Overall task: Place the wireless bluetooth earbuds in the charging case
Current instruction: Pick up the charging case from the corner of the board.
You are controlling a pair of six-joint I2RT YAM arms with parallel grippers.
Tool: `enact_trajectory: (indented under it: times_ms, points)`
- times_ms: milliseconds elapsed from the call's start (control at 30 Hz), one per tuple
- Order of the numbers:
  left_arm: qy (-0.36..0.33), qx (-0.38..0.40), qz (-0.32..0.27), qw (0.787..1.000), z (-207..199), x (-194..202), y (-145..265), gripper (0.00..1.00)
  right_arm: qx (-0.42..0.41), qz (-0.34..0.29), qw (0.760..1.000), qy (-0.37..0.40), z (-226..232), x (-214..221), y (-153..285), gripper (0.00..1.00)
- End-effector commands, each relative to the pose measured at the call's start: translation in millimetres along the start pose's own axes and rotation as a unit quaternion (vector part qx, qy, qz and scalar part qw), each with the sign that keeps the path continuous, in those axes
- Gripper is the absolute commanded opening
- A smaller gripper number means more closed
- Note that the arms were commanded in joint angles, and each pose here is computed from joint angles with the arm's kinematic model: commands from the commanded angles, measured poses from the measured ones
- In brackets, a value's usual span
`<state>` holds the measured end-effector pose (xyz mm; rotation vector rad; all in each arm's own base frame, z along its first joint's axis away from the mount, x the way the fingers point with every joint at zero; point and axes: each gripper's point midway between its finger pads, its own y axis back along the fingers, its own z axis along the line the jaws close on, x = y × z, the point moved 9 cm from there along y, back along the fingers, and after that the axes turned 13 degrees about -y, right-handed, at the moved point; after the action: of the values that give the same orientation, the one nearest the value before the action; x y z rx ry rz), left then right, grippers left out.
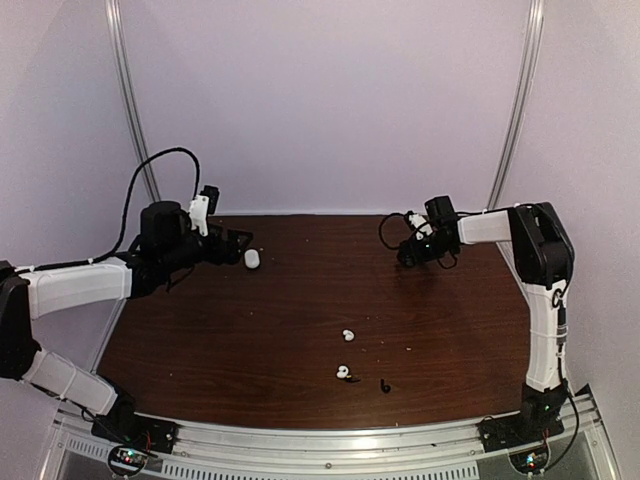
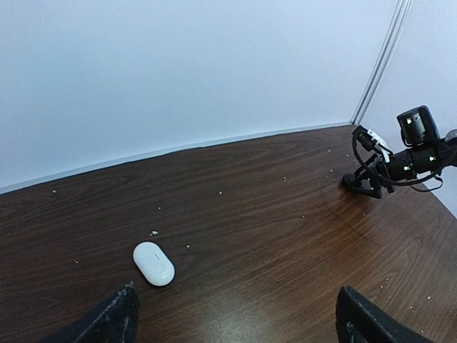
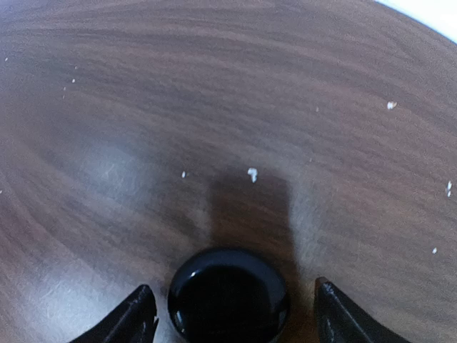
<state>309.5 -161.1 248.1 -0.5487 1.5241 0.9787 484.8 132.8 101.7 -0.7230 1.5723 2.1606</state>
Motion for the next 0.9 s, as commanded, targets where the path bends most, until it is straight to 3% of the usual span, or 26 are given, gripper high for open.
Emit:
enact_trajectory:
  times_ms: [0, 400, 500, 633, 867]
  points:
    - [-0.012, 0.011, -0.021, 1.0, -3, -10, -3, 0.98, 0.014, 0.031, 0.999, 0.012, -1, 5, -10, 0.75]
    - [0.033, -0.028, -0.021, 0.999, 3, -5, -3, 0.98, 0.006, 0.039, 0.997, 0.059, 22, 8, 0, 0.45]
    - [0.062, -0.026, -0.03, 0.997, 2, -1, 4, 0.98, -0.033, 0.019, 0.994, 0.105, 59, 9, 22, 0.41]
    - [0.081, 0.079, -0.009, 0.994, -16, 3, 7, 0.98, -0.091, -0.006, 0.978, 0.187, 124, 25, 61, 0.41]
    - [0.093, 0.185, 0.04, 0.978, -34, 9, 22, 0.96, -0.172, -0.049, 0.928, 0.327, 229, 97, 143, 0.4]
